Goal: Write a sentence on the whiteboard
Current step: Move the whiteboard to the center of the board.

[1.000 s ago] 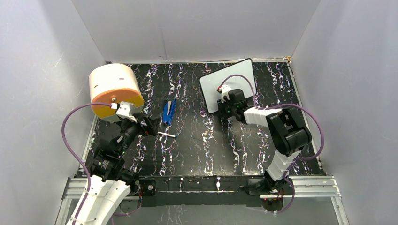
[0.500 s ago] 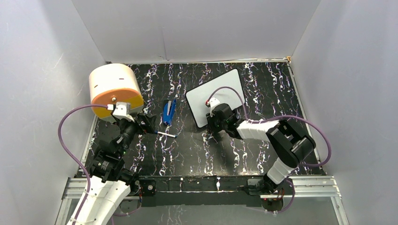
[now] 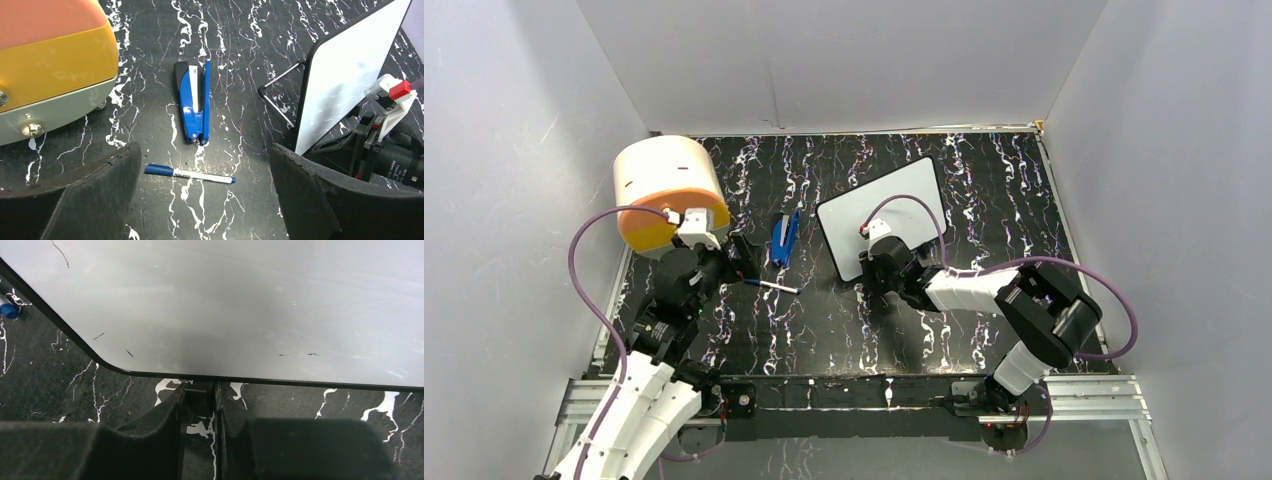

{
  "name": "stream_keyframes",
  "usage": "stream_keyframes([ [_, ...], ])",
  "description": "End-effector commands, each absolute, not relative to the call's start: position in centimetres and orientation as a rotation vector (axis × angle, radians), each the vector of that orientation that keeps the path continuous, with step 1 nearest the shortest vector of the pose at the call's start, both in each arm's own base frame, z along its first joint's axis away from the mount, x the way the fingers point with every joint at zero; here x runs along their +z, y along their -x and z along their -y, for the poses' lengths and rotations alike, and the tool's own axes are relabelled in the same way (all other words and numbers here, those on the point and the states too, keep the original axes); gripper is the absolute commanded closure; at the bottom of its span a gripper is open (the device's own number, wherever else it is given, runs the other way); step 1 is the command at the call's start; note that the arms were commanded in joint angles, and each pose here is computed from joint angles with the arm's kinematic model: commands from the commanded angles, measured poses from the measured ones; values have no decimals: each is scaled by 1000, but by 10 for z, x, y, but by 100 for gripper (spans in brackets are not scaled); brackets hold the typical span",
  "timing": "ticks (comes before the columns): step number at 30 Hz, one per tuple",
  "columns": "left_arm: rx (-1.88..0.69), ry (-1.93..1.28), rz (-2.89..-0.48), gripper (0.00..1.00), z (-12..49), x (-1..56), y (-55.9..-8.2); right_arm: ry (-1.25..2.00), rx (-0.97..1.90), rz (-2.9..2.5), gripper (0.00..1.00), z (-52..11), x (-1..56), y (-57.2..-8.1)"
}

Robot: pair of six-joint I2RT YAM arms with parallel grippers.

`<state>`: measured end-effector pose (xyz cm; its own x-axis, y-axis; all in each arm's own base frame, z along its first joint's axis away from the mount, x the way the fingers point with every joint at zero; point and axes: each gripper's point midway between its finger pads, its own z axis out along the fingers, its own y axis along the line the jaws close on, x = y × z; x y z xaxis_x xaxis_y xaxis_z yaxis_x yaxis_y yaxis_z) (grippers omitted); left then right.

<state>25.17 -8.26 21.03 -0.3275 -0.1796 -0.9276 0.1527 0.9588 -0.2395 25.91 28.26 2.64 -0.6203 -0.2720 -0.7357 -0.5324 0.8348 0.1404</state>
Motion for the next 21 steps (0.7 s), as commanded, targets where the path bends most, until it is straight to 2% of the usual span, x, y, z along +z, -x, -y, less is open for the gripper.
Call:
stream_keyframes([
  [1,-373,54,-1880,6,88,218,-255,562,451,-2346,98,-279,14,-234],
  [7,-391,127,-2001,7,92,194,-257,543,476,-2327,86,-284,23,-232],
  [21,-342,314,-2253,9,92,143,-254,519,488,-2195,40,-268,69,-230],
])
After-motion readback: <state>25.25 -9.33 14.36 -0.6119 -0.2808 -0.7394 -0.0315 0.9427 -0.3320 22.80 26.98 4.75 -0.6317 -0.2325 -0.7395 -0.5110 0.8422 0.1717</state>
